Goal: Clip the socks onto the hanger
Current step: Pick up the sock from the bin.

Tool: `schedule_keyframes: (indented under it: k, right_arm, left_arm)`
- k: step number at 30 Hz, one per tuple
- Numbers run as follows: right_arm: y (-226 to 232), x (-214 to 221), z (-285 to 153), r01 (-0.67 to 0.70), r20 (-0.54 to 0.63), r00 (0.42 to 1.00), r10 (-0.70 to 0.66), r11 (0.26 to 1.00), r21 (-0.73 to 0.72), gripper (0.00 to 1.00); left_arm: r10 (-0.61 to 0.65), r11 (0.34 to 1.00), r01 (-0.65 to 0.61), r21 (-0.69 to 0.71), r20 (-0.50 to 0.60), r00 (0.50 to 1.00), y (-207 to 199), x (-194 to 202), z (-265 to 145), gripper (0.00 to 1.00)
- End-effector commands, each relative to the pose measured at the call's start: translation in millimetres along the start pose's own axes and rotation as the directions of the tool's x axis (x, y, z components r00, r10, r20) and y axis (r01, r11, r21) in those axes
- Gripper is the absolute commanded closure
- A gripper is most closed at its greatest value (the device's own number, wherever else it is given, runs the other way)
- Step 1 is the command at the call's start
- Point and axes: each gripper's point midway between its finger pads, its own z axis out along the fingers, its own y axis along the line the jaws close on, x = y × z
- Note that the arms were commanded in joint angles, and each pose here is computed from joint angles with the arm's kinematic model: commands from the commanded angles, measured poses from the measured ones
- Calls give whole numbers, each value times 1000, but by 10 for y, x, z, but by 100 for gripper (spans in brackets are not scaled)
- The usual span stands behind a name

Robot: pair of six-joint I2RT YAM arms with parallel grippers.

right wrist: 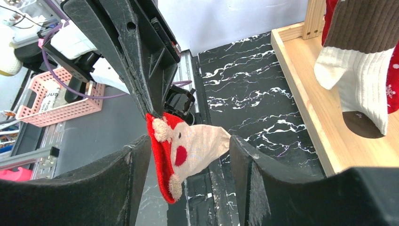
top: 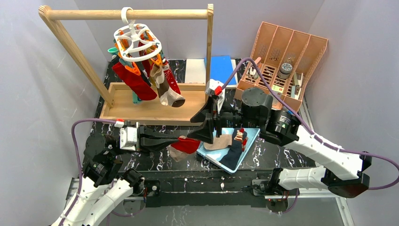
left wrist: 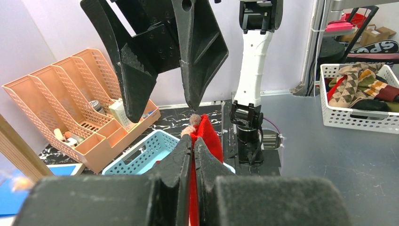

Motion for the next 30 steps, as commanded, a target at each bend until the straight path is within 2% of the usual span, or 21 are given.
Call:
schedule_keyframes:
  k: [1,14,23,30]
  right_arm:
    - [68,-99,45,2,31,1000,-1,999,-39,31]
    - [46,17,125,-22,-20,1000,21,999,-47,32]
    - [159,-16,69,-16,2,1000,17,995,-100,32]
    - [148,125,111,-45,-64,997,38,993,-107,33]
  left_arm:
    - [23,1000,-23,-4,33,999,-27,-139,-11,100]
    - [18,1000,-17,-15,68,998,-27,-213,-13,100]
    - [27,999,-25,-47,48,998,25,-147,-30,100]
    - [38,997,-35,-66,55,998,54,-188,-33,100]
